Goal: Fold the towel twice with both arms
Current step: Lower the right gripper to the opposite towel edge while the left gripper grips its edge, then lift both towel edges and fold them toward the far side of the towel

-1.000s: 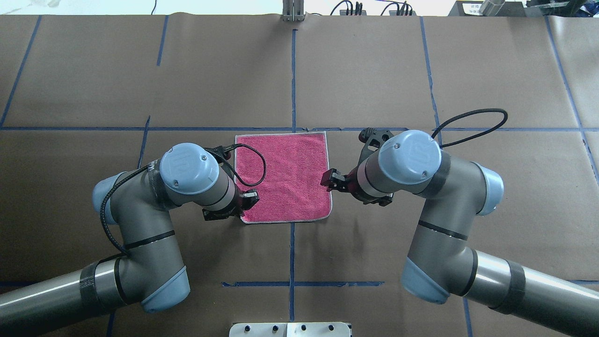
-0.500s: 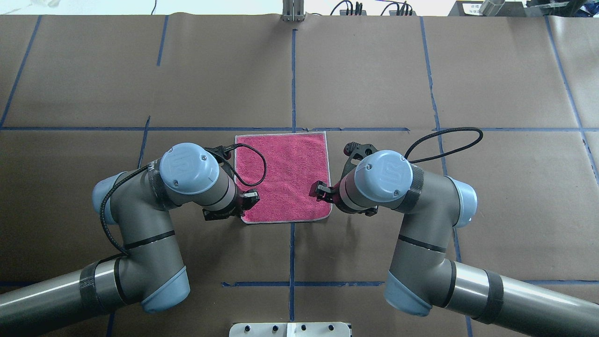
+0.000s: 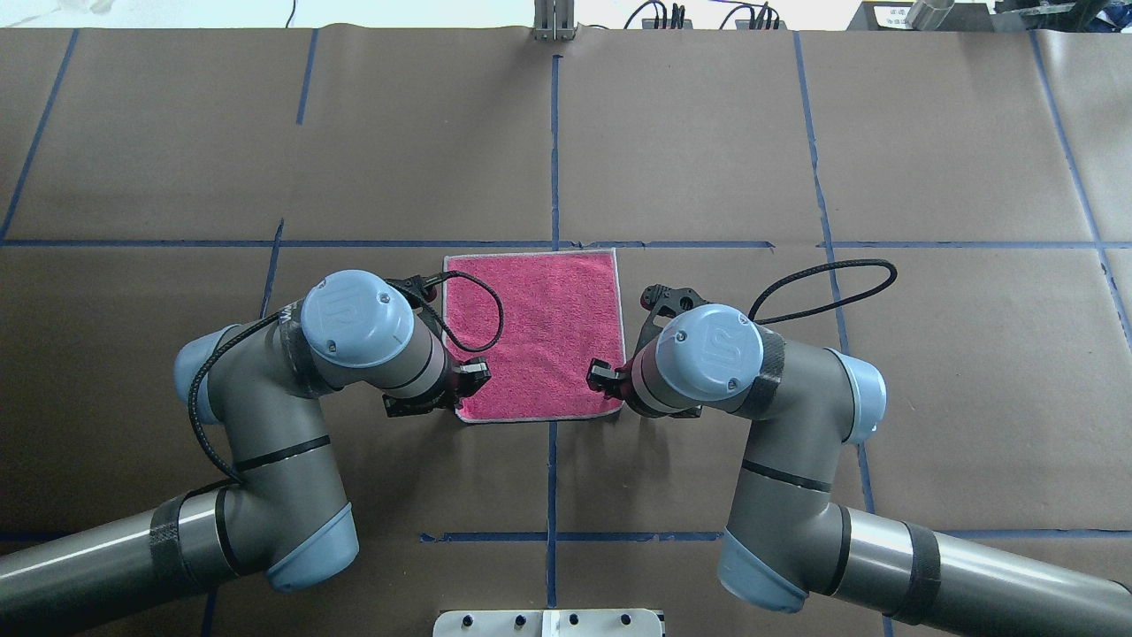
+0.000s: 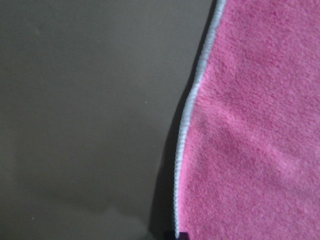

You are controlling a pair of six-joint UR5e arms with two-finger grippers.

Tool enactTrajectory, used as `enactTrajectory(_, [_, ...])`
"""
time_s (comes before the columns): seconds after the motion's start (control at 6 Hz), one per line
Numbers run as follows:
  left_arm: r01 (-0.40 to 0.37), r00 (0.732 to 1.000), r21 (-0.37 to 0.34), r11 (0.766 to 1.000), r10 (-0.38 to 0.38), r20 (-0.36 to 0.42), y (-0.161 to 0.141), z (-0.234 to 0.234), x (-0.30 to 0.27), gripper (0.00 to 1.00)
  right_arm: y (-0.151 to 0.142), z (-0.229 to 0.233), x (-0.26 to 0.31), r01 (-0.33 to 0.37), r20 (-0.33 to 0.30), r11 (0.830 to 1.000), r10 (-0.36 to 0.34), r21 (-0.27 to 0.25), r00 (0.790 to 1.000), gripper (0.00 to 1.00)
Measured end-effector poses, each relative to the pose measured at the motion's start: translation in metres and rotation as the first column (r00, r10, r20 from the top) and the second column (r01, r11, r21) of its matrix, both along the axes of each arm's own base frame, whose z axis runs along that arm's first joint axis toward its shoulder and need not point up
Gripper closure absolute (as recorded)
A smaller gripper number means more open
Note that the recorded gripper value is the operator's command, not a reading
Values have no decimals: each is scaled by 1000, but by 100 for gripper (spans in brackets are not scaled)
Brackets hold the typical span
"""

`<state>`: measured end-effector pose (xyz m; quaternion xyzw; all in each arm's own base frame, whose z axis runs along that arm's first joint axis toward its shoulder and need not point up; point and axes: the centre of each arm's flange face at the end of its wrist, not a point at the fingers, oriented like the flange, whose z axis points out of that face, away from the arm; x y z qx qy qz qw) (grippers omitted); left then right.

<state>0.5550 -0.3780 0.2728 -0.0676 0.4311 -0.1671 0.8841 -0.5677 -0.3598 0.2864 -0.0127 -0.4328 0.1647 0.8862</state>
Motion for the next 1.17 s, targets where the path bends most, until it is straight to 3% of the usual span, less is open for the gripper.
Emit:
enactTrajectory(0.5, [0, 1000, 0, 1000, 0, 1, 0, 0, 0, 95, 2, -3, 0, 4, 6, 1000, -4, 2, 1000, 67])
enactTrajectory(0.83, [0, 1000, 0, 1000, 0, 1, 0, 0, 0, 95, 4, -5, 0, 6, 12, 1000, -6, 5, 1000, 97])
enactTrajectory(1.17, [2, 1000, 0, 1000, -2, 1, -1, 0, -1, 95, 4, -8, 1, 7, 18, 1000, -7, 7, 1000, 99])
